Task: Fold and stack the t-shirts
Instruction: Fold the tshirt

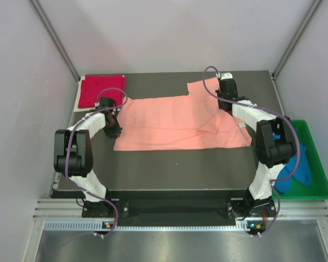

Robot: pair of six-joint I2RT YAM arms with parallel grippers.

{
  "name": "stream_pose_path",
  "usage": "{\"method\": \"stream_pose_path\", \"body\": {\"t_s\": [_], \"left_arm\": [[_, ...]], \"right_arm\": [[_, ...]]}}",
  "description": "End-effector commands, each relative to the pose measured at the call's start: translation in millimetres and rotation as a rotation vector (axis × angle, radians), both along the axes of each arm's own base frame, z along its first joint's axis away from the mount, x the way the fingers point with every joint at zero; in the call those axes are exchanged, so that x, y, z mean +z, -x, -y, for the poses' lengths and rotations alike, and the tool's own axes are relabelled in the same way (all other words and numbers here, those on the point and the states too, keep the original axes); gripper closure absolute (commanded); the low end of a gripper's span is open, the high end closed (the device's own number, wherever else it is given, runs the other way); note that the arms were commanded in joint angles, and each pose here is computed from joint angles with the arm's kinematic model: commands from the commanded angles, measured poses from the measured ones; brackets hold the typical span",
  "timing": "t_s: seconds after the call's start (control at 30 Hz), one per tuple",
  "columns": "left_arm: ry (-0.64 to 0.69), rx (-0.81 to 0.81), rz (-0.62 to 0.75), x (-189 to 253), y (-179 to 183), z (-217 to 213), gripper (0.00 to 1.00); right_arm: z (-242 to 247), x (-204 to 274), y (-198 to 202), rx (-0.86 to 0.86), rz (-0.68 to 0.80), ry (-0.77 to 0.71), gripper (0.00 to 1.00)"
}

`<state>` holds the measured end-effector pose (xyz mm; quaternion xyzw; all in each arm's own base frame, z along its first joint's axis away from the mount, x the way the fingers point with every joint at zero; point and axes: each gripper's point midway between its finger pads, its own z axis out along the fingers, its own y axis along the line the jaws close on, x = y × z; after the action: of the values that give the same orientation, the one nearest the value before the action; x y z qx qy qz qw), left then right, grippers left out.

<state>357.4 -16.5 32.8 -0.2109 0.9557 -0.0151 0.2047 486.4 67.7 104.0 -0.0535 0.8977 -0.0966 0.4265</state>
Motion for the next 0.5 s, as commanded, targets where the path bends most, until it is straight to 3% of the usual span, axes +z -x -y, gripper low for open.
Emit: {"method": "stream_pose_path", "body": {"t_s": [0.0, 0.47], "left_arm": [[-0.012, -0.006, 0.063, 29, -10, 0, 0.78], [-0.041, -0.009, 0.054, 27, -6, -3, 0.75]], "right_arm": [[-8, 29, -9, 0.002, 0.069, -0.020, 1.00], [-8, 25, -9, -0.001, 0.060, -0.017, 1.00]]}}
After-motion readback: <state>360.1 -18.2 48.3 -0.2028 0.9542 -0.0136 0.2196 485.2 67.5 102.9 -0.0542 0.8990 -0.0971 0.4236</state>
